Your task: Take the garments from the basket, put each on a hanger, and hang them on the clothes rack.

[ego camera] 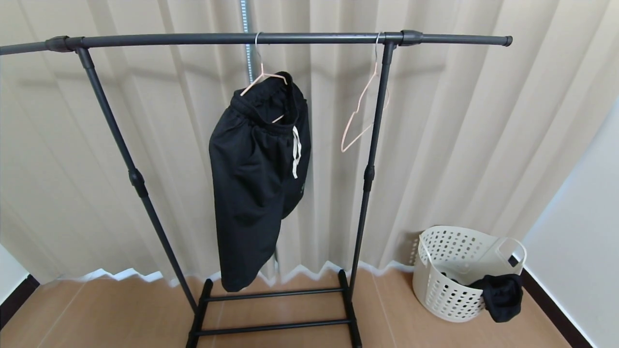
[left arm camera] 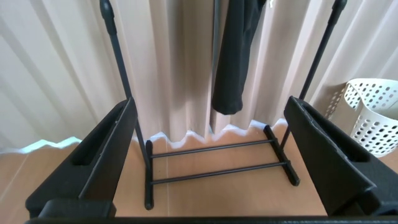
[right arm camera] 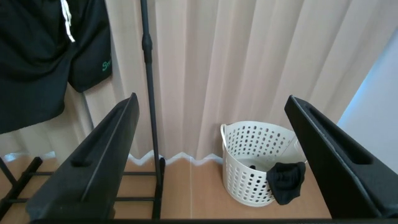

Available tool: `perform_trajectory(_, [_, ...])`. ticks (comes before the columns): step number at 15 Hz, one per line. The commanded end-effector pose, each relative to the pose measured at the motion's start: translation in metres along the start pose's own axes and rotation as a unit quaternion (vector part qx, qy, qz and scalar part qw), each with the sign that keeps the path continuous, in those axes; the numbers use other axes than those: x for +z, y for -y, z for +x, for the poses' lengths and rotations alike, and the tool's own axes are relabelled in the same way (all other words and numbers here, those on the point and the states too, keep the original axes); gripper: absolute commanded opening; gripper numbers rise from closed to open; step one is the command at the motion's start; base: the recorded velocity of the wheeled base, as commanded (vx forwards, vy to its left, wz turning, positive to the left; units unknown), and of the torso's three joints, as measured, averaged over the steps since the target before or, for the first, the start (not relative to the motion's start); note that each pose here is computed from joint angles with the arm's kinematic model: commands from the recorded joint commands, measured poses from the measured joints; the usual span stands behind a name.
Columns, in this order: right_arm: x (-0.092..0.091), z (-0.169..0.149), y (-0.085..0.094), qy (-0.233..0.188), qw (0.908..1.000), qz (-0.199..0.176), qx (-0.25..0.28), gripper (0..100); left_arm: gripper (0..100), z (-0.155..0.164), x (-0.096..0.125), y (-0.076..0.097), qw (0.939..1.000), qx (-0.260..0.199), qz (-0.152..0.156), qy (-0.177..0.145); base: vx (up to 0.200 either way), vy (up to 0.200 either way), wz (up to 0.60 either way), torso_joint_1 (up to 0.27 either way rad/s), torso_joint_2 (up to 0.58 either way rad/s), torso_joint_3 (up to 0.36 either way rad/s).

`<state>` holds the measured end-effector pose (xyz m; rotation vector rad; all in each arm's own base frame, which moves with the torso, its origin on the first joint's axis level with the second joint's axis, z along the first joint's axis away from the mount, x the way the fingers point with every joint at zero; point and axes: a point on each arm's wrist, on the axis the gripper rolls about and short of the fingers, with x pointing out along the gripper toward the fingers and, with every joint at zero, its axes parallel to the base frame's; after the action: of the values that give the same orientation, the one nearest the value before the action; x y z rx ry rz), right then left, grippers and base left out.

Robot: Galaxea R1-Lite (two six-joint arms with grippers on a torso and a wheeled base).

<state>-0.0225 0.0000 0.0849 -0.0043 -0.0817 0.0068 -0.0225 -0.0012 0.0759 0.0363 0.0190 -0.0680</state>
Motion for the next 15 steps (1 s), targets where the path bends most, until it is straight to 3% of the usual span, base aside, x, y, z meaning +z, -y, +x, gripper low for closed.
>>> perform_trajectory(1, [0.0001, 0.0002, 0.0000, -0.001, 1.0000, 0.000, 0.000, 100, 100, 0.0001, 0.0004, 0.0000, 1.0000, 0.000, 0.001, -0.001, 0.000, 0.000, 0.00, -0.178, 0.51, 0.320])
perform_trajectory(12, [0.0001, 0.0002, 0.0000, -0.001, 1.0000, 0.000, 0.000, 100, 100, 0.0002, 0.0000, 0.0000, 1.0000, 0.000, 0.000, -0.001, 0.000, 0.000, 0.00, -0.131, 0.48, 0.342])
perform_trajectory(15, [0.0001, 0.0001, 0.0000, 0.000, 1.0000, 0.001, 0.000, 100, 100, 0.0002, 0.0000, 0.0000, 1.0000, 0.000, 0.000, -0.001, 0.000, 0.000, 0.00, -0.038, 0.23, 0.190])
